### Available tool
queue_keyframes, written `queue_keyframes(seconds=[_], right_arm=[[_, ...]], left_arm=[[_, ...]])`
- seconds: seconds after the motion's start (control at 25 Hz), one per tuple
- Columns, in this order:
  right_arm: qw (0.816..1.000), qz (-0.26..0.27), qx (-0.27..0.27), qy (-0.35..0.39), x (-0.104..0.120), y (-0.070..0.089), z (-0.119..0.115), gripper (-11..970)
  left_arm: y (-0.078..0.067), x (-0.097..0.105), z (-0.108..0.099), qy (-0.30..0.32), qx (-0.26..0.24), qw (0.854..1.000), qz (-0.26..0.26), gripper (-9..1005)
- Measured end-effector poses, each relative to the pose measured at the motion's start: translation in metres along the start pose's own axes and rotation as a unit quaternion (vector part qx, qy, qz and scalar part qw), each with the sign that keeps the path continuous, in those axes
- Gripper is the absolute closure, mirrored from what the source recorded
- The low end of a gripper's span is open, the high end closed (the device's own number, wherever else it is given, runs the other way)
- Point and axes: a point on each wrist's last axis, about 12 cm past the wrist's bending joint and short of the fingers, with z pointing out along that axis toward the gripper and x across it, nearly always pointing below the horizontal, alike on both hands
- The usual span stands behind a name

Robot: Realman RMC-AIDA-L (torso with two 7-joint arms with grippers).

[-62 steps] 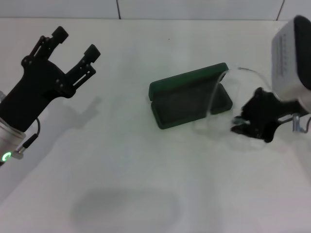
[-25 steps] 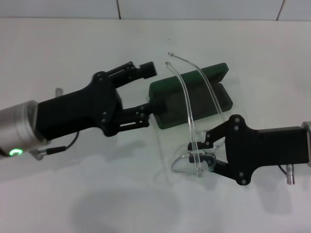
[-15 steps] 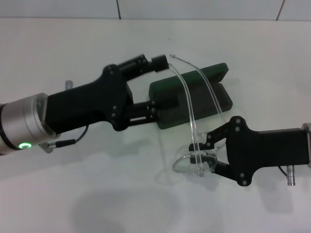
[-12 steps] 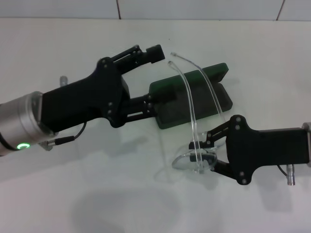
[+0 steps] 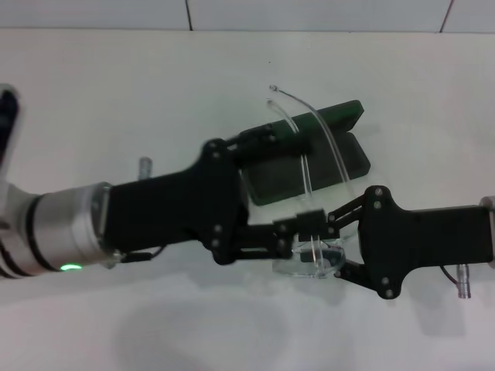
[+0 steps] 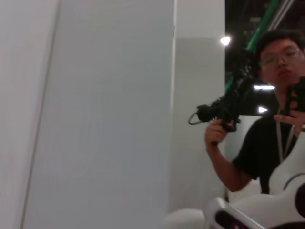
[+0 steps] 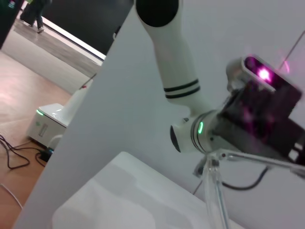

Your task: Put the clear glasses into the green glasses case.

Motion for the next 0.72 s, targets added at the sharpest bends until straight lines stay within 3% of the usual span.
queue_keyframes(seconds=[0.72], right_arm=[[1.0,0.006,-0.017,-0.018,-0.0019,0.0066,-0.0004,836]], left_arm=[[0.0059,0.0088,0.0067,0.061,0.017,0.993,-0.096,183]])
